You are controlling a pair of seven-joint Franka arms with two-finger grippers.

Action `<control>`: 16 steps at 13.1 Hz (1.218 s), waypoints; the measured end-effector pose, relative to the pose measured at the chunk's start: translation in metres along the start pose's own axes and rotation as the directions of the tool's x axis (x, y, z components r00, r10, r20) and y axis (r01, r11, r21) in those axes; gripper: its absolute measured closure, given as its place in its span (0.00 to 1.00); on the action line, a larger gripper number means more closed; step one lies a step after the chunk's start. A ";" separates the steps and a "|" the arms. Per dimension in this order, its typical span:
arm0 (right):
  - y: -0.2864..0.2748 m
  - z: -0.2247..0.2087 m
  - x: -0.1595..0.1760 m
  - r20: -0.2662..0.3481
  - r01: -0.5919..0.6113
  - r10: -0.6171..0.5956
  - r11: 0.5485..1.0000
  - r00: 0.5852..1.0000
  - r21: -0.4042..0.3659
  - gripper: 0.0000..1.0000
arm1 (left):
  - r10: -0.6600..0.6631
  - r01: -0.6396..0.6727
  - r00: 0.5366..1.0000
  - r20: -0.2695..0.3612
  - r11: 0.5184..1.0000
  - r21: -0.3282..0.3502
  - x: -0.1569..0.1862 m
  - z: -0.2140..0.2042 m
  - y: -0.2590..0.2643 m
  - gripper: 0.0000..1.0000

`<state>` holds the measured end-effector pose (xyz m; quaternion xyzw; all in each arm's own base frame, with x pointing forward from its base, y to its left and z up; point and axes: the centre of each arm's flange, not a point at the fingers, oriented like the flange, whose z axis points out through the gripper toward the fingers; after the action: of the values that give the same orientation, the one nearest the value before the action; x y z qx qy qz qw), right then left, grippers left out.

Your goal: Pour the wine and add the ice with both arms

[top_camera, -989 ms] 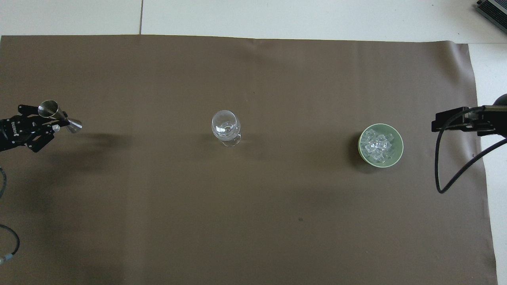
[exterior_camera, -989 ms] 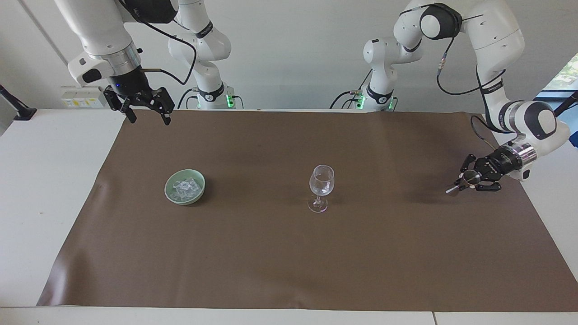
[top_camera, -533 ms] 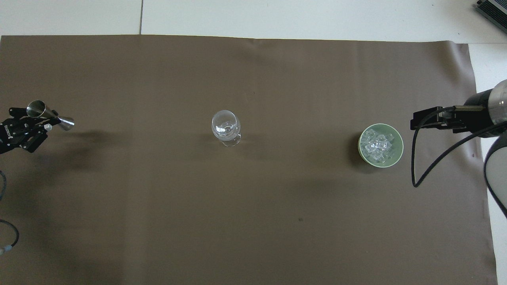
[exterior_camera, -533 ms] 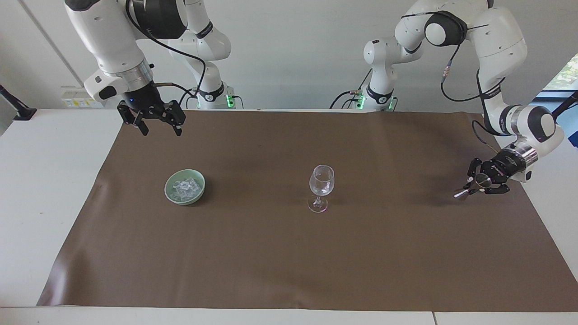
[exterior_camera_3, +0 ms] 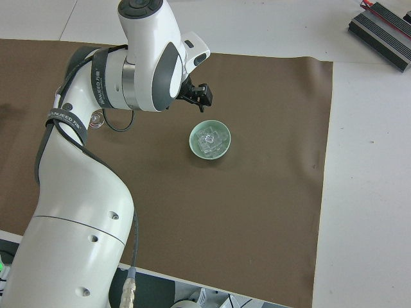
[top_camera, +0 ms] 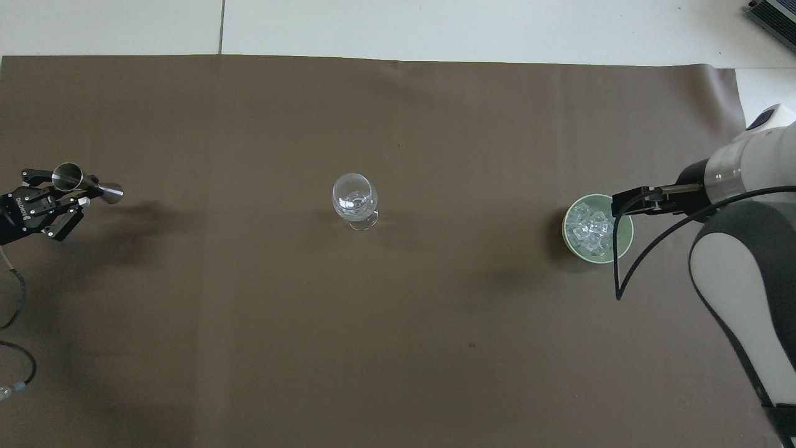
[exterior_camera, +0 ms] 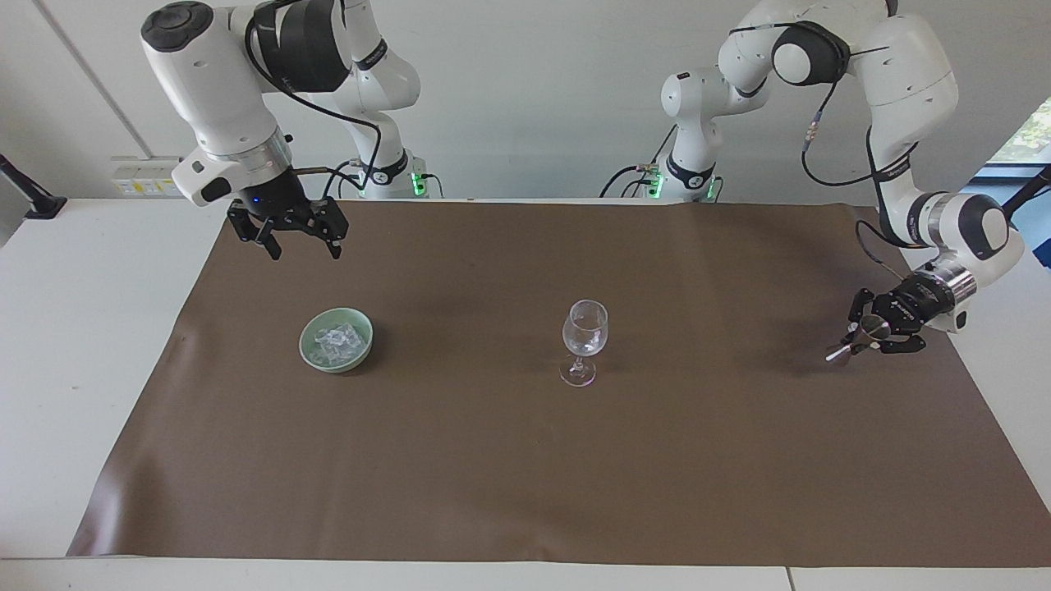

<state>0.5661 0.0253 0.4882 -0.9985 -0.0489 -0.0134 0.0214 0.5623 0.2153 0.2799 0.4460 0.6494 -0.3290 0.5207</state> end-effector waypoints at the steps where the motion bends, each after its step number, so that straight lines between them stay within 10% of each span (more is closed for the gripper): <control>1: 0.001 0.016 0.001 -0.001 0.021 -0.021 1.000 1.000 -0.001 0.00 | 0.011 -0.011 1.000 -0.012 1.000 0.008 0.003 0.002 -0.001 0.79; 16: 0.037 0.139 -0.013 -0.010 0.107 -0.107 0.994 0.994 -0.018 0.00 | 0.014 -0.011 0.992 -0.126 1.000 0.027 0.031 0.016 -0.003 0.79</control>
<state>0.5600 -0.0062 0.3478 -0.9945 -0.1021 -0.0206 0.0123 0.5642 0.2073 0.2458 0.4766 0.6738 -0.3053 0.4750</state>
